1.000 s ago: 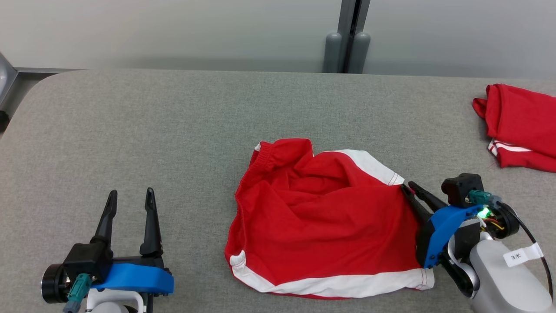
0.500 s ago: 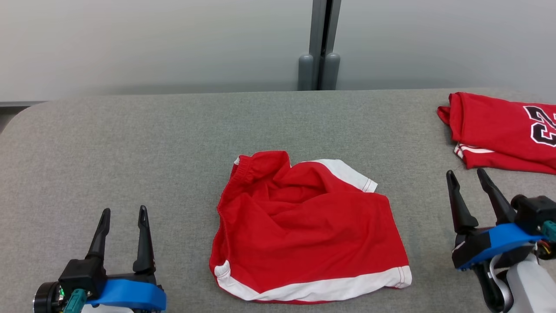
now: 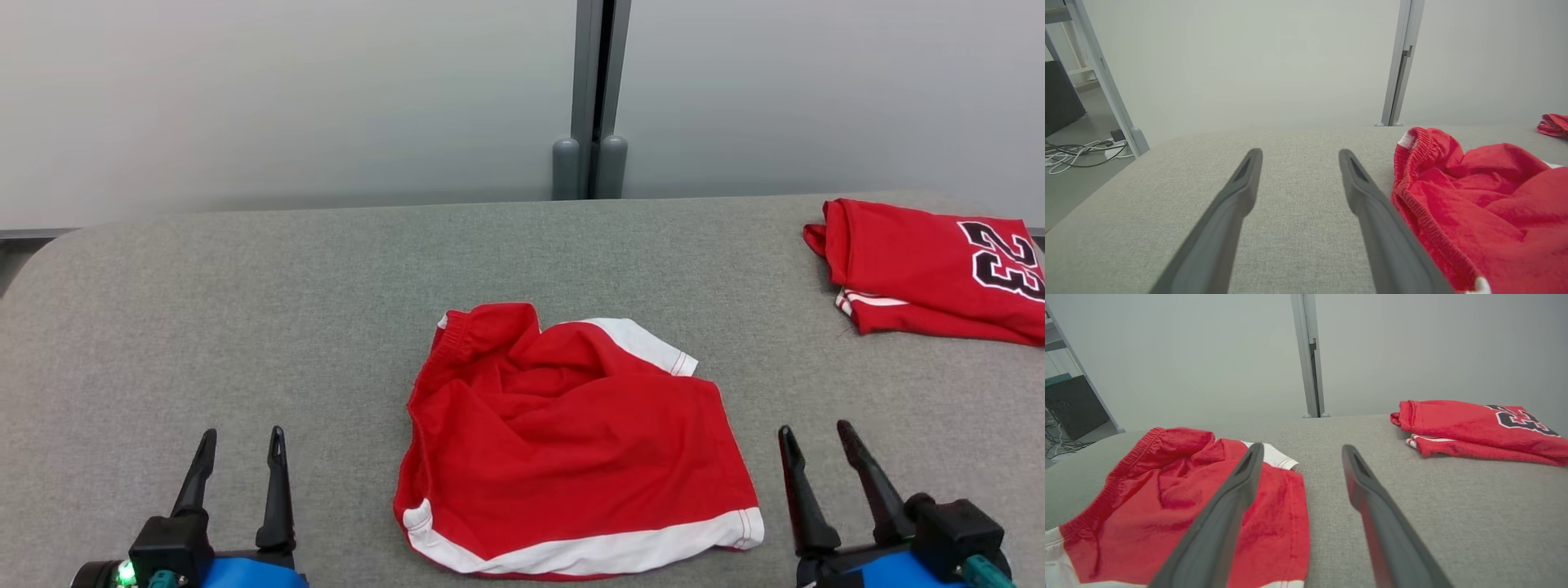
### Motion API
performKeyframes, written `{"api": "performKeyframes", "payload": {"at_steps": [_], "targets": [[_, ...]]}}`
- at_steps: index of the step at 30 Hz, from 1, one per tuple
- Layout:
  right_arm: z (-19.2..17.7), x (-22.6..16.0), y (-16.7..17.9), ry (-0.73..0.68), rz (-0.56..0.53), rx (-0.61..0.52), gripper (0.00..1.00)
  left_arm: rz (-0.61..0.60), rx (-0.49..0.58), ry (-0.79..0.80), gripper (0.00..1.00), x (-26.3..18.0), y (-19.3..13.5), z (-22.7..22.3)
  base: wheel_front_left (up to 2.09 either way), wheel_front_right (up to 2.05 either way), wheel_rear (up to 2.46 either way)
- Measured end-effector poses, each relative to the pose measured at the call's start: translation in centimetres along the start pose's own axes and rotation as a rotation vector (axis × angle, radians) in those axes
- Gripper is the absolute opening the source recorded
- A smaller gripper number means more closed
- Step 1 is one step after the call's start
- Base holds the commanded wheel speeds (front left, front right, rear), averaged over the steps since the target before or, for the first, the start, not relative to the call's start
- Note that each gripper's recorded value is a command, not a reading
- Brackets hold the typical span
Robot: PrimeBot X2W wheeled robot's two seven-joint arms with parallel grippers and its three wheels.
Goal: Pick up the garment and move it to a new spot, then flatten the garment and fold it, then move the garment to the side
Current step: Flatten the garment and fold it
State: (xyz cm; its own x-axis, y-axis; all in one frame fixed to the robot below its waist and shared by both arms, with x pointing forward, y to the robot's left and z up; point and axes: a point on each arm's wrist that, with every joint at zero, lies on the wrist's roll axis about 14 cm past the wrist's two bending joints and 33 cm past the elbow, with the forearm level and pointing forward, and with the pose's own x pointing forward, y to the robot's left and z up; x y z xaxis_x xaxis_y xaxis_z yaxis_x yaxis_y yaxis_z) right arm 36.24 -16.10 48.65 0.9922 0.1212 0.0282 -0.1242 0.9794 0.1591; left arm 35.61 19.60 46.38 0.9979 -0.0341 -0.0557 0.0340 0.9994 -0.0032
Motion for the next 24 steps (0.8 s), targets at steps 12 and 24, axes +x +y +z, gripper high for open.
{"api": "performKeyframes", "payload": {"at_steps": [12,24], "targets": [[-1.2,-0.9,1.0,0.035,0.015,-0.001,1.0,0.012,0.02,0.013,1.0,-1.0,0.5,-0.4,0.0,0.0,0.0],[-2.7,-1.3,0.7,0.093,0.001,0.007,1.0,-0.023,0.02,0.018,1.0,-0.9,-0.5,-0.6,0.0,0.0,0.0]]}}
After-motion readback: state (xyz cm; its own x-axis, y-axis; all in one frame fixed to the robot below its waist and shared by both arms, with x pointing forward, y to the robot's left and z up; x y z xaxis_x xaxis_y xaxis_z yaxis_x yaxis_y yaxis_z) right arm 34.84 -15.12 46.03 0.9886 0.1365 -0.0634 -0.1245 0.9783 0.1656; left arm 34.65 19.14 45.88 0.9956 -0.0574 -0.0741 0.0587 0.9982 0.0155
